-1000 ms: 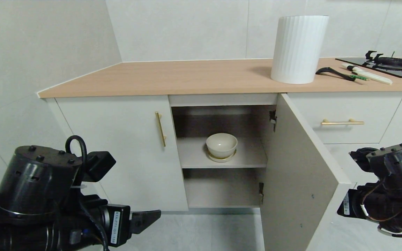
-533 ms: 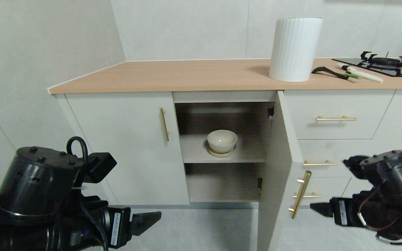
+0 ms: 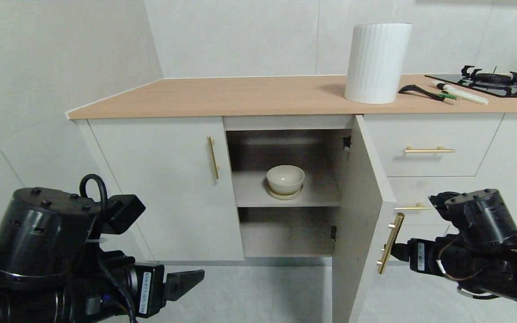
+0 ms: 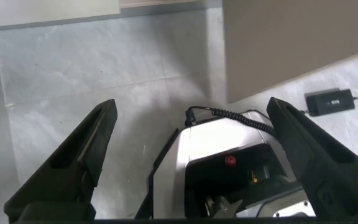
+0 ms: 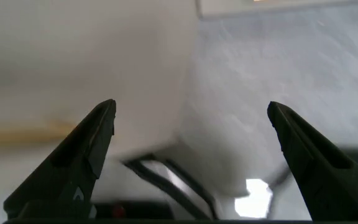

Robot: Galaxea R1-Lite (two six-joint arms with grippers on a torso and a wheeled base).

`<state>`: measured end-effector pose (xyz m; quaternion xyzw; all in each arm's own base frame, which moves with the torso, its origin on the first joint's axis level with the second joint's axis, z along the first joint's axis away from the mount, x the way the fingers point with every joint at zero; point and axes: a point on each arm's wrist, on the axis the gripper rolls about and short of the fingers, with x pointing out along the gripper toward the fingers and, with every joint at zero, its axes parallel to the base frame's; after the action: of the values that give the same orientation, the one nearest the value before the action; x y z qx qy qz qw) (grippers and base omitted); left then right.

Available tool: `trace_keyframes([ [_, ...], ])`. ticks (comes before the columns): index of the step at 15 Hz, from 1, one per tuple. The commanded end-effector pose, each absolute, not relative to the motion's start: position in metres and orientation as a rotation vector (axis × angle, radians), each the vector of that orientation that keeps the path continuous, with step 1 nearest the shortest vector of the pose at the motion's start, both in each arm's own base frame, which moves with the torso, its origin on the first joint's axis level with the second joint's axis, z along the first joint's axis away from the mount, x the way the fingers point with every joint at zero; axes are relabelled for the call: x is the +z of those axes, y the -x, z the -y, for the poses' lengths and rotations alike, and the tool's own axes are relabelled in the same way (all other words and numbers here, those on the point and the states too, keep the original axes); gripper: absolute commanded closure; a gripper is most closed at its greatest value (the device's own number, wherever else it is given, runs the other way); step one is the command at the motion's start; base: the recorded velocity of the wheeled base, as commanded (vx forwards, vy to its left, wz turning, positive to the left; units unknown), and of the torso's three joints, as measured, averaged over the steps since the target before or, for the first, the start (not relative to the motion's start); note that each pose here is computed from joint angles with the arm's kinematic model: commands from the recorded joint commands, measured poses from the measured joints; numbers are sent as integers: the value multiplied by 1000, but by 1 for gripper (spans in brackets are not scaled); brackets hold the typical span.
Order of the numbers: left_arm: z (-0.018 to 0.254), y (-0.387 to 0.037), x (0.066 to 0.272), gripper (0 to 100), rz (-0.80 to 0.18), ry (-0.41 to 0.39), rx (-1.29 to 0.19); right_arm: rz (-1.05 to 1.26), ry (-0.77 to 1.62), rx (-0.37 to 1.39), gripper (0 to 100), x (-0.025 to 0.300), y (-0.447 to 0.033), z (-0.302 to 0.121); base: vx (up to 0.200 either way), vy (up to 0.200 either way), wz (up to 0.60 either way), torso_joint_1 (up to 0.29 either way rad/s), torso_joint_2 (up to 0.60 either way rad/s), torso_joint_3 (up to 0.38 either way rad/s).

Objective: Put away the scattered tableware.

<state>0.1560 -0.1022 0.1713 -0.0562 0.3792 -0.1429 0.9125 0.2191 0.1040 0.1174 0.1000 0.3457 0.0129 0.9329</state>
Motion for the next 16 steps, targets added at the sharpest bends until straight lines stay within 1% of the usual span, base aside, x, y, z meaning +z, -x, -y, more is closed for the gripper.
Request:
trace_keyframes([
  [1, 102, -156, 172, 0, -779, 117, -295, -717, -210, 24, 0, 96, -237, -113, 0, 0, 0, 0, 0, 0],
  [3, 102, -156, 173, 0, -775, 119, -296, -660, -238, 51, 0, 93, -246, -120, 0, 0, 0, 0, 0, 0],
  [5, 102, -155, 174, 0, -771, 121, -297, -649, -241, 54, 0, 92, -248, -121, 0, 0, 0, 0, 0, 0],
  [6, 101, -154, 177, 0, -757, 127, -301, -638, -242, 69, 0, 82, -257, -127, 0, 0, 0, 0, 0, 0],
  [7, 100, -153, 179, 0, -745, 135, -304, -631, -252, 95, 0, 81, -263, -130, 0, 0, 0, 0, 0, 0],
  [9, 98, -151, 182, 0, -730, 140, -307, -603, -265, 168, 0, 90, -274, -137, 0, 0, 0, 0, 0, 0],
  [11, 97, -149, 185, 0, -717, 146, -311, -586, -229, 240, 0, 96, -279, -141, 0, 0, 0, 0, 0, 0],
  [14, 97, -149, 185, 0, -716, 137, -314, -565, -196, 263, 0, 98, -294, -149, 0, 0, 0, 0, 0, 0],
  [16, 97, -149, 184, 0, -718, 126, -315, -565, -194, 265, 0, 90, -306, -155, 0, 0, 0, 0, 0, 0],
])
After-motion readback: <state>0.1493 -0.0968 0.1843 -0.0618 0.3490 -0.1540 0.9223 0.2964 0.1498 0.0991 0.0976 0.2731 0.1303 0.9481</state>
